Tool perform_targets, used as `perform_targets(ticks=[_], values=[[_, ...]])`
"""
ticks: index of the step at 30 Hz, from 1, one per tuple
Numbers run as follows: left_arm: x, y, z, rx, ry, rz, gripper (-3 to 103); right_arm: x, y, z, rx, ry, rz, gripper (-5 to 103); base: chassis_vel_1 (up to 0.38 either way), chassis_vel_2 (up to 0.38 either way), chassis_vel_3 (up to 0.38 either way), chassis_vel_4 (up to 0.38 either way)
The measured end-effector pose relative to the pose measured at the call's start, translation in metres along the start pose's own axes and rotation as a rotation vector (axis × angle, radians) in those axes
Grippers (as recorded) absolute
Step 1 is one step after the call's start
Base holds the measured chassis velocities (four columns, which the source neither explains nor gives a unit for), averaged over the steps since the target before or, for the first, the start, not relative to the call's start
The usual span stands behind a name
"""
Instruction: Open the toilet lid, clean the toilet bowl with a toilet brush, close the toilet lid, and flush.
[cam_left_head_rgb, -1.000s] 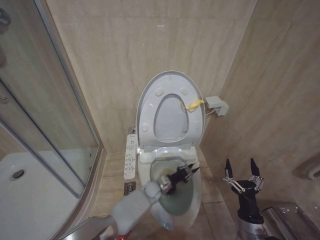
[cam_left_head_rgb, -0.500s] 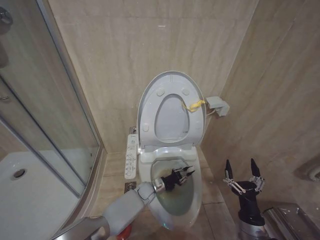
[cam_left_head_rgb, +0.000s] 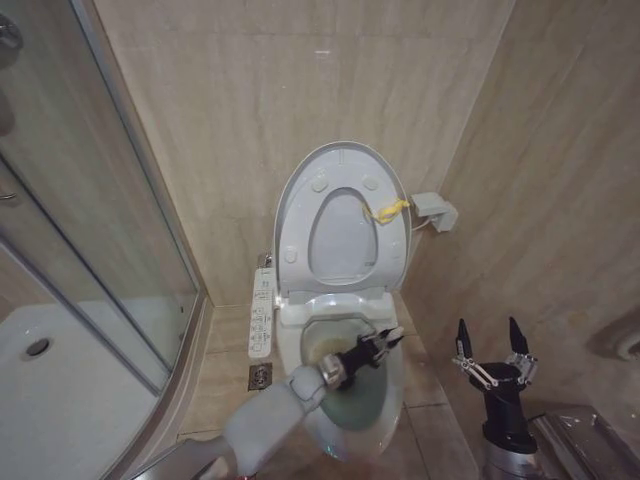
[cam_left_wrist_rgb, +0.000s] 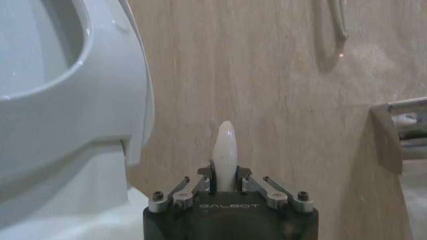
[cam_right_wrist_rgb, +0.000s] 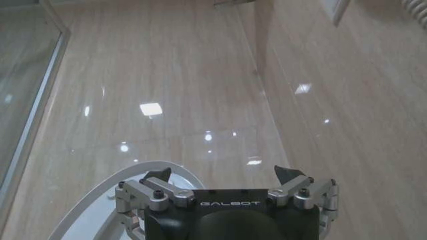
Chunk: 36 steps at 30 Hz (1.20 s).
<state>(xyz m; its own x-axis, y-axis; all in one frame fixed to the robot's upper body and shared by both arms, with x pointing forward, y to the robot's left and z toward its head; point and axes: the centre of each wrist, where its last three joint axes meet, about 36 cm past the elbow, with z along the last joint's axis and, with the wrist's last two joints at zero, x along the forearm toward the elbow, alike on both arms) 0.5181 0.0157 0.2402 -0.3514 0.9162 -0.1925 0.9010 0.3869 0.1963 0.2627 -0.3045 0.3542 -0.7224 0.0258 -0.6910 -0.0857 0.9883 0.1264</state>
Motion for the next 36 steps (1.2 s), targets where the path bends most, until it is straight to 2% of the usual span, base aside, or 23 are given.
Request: perform_targets(ticks=[5, 7, 9, 10, 11, 13, 14, 16, 19, 21, 22, 24, 25, 27, 29, 30, 33, 34, 35, 36], values=[[-0.042, 0.001, -0.029, 0.002, -0.111, -0.010, 21, -0.002, -0.002, 0.001, 0.002, -0.001, -0.001, 100, 0.000, 0.000, 0.000, 0.000], [-0.044, 0.002, -0.029, 0.000, -0.110, -0.011, 21, -0.002, -0.002, 0.001, 0.002, -0.001, -0.002, 100, 0.000, 0.000, 0.000, 0.000], [-0.031, 0.005, -0.017, -0.011, -0.062, -0.007, 21, -0.002, -0.002, 0.002, 0.000, 0.000, -0.002, 100, 0.000, 0.000, 0.000, 0.000], [-0.015, 0.009, -0.006, -0.023, -0.015, -0.002, 21, -0.002, -0.001, 0.002, -0.003, 0.001, -0.002, 100, 0.000, 0.000, 0.000, 0.000], [-0.015, 0.009, -0.006, -0.023, -0.015, -0.002, 21, -0.002, -0.001, 0.002, -0.003, 0.001, -0.002, 100, 0.000, 0.000, 0.000, 0.000], [0.003, 0.011, 0.005, -0.028, 0.039, 0.006, 21, -0.002, 0.000, 0.004, -0.006, 0.001, -0.003, 100, 0.000, 0.000, 0.000, 0.000], [0.002, 0.012, 0.004, -0.027, 0.037, 0.007, 21, -0.003, 0.000, 0.004, -0.007, 0.000, -0.004, 100, 0.000, 0.000, 0.000, 0.000], [-0.006, 0.013, -0.002, -0.026, 0.019, 0.007, 21, -0.003, -0.001, 0.004, -0.006, 0.000, -0.005, 100, 0.000, 0.000, 0.000, 0.000], [-0.052, 0.015, -0.034, -0.020, -0.096, 0.005, 21, -0.004, -0.002, 0.005, -0.005, 0.000, -0.006, 100, 0.000, 0.000, 0.000, 0.000], [-0.059, 0.016, -0.039, -0.020, -0.113, 0.006, 21, -0.004, -0.003, 0.006, -0.005, 0.000, -0.005, 100, 0.000, 0.000, 0.000, 0.000], [-0.059, 0.016, -0.038, -0.021, -0.108, 0.010, 21, -0.004, -0.003, 0.006, -0.004, 0.000, -0.003, 100, 0.000, 0.000, 0.000, 0.000], [-0.036, 0.018, -0.019, -0.028, -0.038, 0.023, 21, -0.004, -0.004, 0.006, -0.004, 0.000, -0.003, 100, 0.000, 0.000, 0.000, 0.000], [-0.036, 0.018, -0.019, -0.028, -0.038, 0.023, 21, -0.004, -0.004, 0.006, -0.004, 0.000, -0.003, 100, 0.000, 0.000, 0.000, 0.000], [-0.006, 0.022, 0.001, -0.039, 0.039, 0.031, 21, -0.005, -0.004, 0.006, -0.004, -0.001, -0.003, 100, 0.000, 0.000, 0.000, 0.000], [-0.001, 0.022, 0.003, -0.039, 0.049, 0.033, 21, -0.005, -0.003, 0.007, -0.005, -0.001, -0.002, 100, 0.000, 0.000, 0.000, 0.000], [-0.002, 0.022, 0.001, -0.039, 0.041, 0.035, 21, -0.005, -0.003, 0.007, -0.006, -0.002, -0.002, 100, 0.000, 0.000, 0.000, 0.000], [-0.038, 0.011, -0.022, -0.022, -0.062, 0.042, 21, -0.005, -0.004, 0.008, -0.005, -0.003, 0.001, 100, 0.000, 0.000, 0.000, 0.000], [-0.038, 0.011, -0.022, -0.022, -0.062, 0.042, 21, -0.005, -0.004, 0.008, -0.005, -0.003, 0.001, 100, 0.000, 0.000, 0.000, 0.000], [-0.051, 0.007, -0.031, -0.014, -0.100, 0.041, 21, -0.004, -0.004, 0.008, -0.004, -0.002, 0.003, 100, 0.000, 0.000, 0.000, 0.000], [-0.055, 0.005, -0.034, -0.011, -0.112, 0.041, 21, -0.003, -0.004, 0.008, -0.003, -0.001, 0.004, 100, 0.000, 0.000, 0.000, 0.000]])
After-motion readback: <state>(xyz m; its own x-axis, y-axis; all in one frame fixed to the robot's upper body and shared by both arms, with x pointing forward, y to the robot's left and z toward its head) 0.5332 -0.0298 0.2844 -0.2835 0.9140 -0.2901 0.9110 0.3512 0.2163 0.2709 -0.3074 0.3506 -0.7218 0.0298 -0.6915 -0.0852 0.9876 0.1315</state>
